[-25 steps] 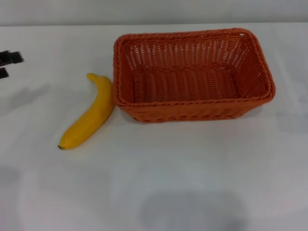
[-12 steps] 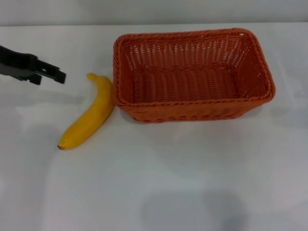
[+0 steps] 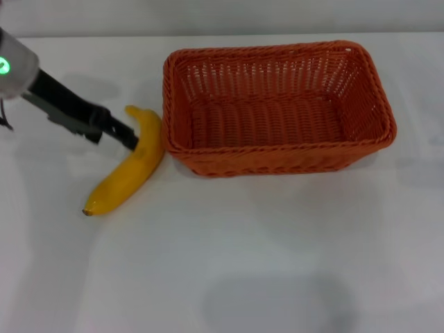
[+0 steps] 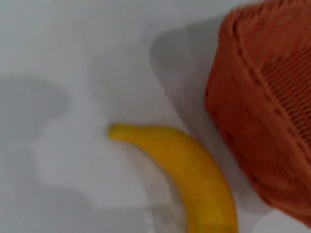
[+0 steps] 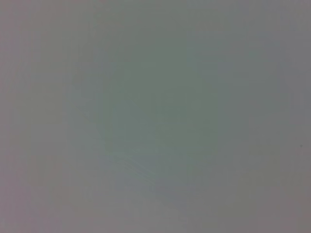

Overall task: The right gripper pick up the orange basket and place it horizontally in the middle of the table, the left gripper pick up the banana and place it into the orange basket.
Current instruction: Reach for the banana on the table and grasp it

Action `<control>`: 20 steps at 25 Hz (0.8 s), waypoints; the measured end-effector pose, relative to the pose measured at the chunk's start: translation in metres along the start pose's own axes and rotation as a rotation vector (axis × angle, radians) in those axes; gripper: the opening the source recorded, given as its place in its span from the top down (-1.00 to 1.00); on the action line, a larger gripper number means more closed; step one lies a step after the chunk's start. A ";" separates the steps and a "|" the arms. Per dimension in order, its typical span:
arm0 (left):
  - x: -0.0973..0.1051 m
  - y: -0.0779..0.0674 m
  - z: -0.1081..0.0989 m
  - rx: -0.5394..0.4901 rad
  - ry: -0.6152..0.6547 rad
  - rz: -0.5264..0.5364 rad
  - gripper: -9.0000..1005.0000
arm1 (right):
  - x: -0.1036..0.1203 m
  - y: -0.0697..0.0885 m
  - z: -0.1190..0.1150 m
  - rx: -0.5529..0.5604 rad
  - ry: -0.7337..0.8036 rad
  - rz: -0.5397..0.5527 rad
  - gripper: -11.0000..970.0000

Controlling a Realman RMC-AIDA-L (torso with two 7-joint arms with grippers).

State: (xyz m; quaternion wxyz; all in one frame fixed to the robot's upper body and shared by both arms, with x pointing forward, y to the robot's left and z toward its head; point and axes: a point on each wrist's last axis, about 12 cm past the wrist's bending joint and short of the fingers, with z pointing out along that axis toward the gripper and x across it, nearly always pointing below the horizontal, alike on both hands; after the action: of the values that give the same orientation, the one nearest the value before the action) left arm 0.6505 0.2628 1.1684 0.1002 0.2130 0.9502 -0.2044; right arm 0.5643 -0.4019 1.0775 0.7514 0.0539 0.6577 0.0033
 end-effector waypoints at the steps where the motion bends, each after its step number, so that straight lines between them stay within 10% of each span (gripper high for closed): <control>1: 0.000 -0.001 0.003 -0.011 0.013 -0.001 -0.72 | 0.000 0.000 0.000 0.000 0.000 0.001 -0.81; 20: -0.001 -0.020 0.044 -0.082 0.078 0.030 -0.71 | 0.000 0.001 0.000 -0.002 -0.001 0.003 -0.81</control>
State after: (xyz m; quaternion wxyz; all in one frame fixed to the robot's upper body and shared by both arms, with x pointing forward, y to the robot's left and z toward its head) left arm 0.6470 0.2270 1.1359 0.0748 0.2305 0.9577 -0.1552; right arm 0.5641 -0.4012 1.0773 0.7518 0.0542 0.6571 0.0049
